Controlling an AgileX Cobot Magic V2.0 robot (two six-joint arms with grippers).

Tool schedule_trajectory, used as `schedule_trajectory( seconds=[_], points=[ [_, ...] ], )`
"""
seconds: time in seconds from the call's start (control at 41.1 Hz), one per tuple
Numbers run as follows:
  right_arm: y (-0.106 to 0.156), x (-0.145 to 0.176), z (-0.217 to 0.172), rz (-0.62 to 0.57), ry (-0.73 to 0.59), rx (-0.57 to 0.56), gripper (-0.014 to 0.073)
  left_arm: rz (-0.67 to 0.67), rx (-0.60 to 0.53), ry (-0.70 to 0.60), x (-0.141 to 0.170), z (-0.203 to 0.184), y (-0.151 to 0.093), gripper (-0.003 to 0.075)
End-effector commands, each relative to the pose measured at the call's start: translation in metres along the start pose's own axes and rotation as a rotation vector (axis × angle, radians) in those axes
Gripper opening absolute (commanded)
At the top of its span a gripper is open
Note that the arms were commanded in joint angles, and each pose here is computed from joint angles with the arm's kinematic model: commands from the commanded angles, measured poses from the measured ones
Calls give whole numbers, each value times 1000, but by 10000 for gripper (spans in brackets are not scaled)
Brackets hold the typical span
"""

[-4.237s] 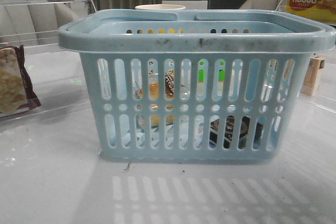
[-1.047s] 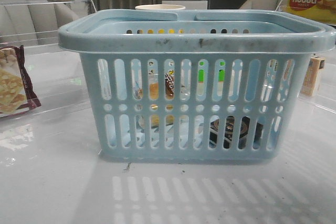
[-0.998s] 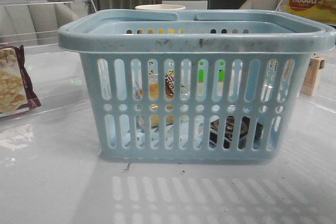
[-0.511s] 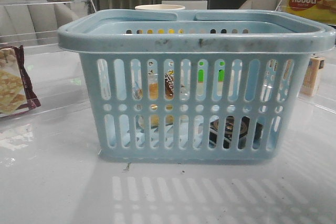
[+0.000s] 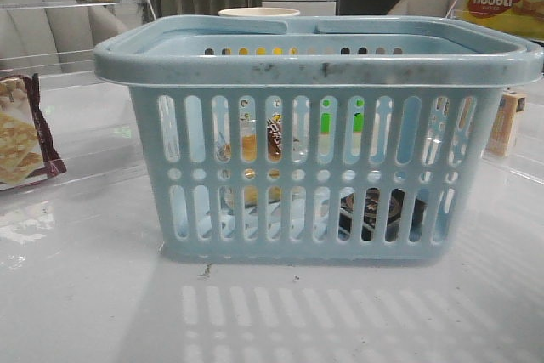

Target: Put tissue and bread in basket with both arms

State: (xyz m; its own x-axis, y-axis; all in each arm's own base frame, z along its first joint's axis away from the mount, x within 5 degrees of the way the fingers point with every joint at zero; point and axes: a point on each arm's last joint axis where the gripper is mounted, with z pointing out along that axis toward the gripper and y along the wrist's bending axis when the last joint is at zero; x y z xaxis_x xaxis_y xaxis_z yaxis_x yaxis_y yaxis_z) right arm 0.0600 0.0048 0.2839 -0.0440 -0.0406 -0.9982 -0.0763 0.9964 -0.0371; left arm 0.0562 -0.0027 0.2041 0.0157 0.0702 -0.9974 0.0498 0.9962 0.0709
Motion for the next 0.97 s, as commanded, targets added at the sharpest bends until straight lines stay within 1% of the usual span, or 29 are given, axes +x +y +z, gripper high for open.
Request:
schedule_trajectory(
  seconds=[0.0, 0.195, 0.341, 0.95],
  points=[
    [-2, 11, -4, -20, -141, 53, 55, -21, 0, -111, -10, -2, 0, 95],
    [-1, 58, -4, -20, -132, 65, 55, -21, 0, -111, -10, -2, 0, 95],
    [-1, 79, -1, -20, -142, 67, 55, -21, 0, -111, -10, -2, 0, 95],
    [-1, 79, -1, -20, -130, 66, 55, -21, 0, -111, -10, -2, 0, 95]
  ],
)
